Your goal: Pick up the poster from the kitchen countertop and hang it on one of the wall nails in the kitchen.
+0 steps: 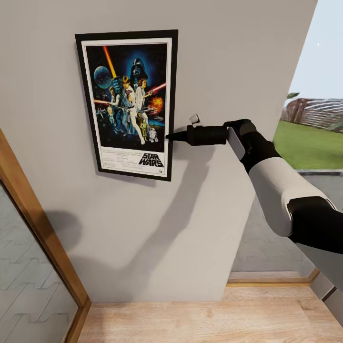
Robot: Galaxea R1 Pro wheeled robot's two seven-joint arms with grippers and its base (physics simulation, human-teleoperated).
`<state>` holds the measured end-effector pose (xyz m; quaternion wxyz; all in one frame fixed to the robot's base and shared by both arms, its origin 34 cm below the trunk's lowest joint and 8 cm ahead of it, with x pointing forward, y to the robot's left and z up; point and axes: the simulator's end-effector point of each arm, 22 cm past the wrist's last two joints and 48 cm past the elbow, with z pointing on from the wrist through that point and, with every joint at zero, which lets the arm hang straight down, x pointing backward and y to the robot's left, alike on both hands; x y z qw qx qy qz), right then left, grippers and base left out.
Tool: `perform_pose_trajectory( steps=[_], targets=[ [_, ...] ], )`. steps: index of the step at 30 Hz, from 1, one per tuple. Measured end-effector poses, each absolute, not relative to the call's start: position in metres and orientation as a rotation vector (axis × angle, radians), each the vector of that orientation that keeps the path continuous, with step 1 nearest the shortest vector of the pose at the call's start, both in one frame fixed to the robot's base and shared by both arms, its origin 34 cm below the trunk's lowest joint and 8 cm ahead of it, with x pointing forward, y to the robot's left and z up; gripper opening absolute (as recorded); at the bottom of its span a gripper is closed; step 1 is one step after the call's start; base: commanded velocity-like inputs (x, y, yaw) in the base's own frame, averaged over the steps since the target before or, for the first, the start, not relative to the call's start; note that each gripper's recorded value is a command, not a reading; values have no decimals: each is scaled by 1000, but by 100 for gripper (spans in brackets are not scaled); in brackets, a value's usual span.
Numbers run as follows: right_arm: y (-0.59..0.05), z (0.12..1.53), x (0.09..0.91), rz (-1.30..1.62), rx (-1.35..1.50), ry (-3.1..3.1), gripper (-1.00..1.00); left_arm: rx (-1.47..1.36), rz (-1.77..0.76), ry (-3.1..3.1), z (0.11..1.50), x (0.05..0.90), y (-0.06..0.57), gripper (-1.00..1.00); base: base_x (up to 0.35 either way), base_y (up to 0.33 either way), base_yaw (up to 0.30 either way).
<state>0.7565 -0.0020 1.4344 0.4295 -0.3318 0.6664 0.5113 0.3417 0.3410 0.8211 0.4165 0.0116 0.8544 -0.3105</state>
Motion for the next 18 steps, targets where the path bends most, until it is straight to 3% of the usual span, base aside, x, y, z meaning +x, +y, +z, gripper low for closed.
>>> perform_pose_trajectory(
  steps=[18],
  targets=[
    [-2, 1435, 757, 1276, -828, 1663, -100, 30, -779, 2145, 821, 342, 341, 100, 1, 0, 0]
  ],
)
